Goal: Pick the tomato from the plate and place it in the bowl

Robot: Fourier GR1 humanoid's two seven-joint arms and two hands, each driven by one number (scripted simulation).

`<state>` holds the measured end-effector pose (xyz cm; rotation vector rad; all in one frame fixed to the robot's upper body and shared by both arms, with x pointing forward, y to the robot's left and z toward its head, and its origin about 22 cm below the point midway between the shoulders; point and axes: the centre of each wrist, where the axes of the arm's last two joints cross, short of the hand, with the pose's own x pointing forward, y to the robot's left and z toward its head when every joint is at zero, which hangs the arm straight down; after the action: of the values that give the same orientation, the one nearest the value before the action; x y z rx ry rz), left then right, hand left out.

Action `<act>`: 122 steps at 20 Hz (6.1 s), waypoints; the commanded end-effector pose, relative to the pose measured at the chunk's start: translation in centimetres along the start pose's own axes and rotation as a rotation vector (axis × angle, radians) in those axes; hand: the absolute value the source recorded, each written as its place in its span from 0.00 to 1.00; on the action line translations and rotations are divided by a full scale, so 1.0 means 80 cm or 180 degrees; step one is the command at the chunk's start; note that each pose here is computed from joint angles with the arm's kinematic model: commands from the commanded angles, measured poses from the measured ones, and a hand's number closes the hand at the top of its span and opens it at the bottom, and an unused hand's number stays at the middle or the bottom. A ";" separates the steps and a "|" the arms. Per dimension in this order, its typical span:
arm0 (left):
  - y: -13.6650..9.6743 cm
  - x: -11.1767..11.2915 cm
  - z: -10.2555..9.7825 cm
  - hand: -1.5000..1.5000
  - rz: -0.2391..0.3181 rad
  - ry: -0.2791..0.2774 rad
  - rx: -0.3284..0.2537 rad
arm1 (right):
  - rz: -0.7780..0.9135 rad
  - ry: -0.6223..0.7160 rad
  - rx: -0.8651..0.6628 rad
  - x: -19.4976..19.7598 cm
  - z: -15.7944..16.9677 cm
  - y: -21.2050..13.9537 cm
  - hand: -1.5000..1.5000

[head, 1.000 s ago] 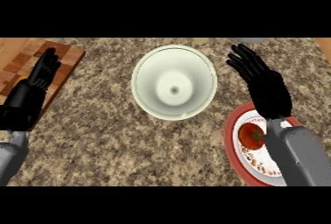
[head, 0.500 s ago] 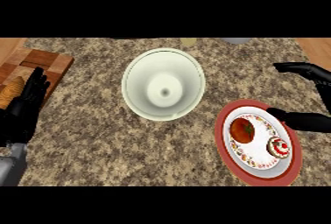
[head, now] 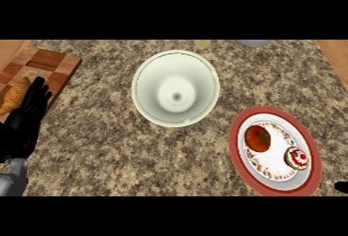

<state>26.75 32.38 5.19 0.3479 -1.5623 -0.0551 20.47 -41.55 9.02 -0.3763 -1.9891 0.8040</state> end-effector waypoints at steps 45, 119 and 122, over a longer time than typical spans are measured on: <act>-0.005 0.002 -0.017 0.50 -0.0009 -0.0036 -0.0083 | 0.1759 0.0691 0.2087 0.060 -0.171 0.095 0.00; -0.042 0.018 -0.016 0.50 0.0020 -0.0059 -0.0264 | 0.1422 0.1803 -0.0847 0.347 -0.398 0.294 1.00; -0.036 0.025 -0.016 0.50 -0.0011 -0.0061 -0.0230 | 0.1438 0.1839 -0.0859 0.309 -0.407 0.304 1.00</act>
<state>29.07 28.95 6.00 0.2869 -1.5816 -0.1136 31.78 2.89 21.49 -1.1414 -1.5531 0.7667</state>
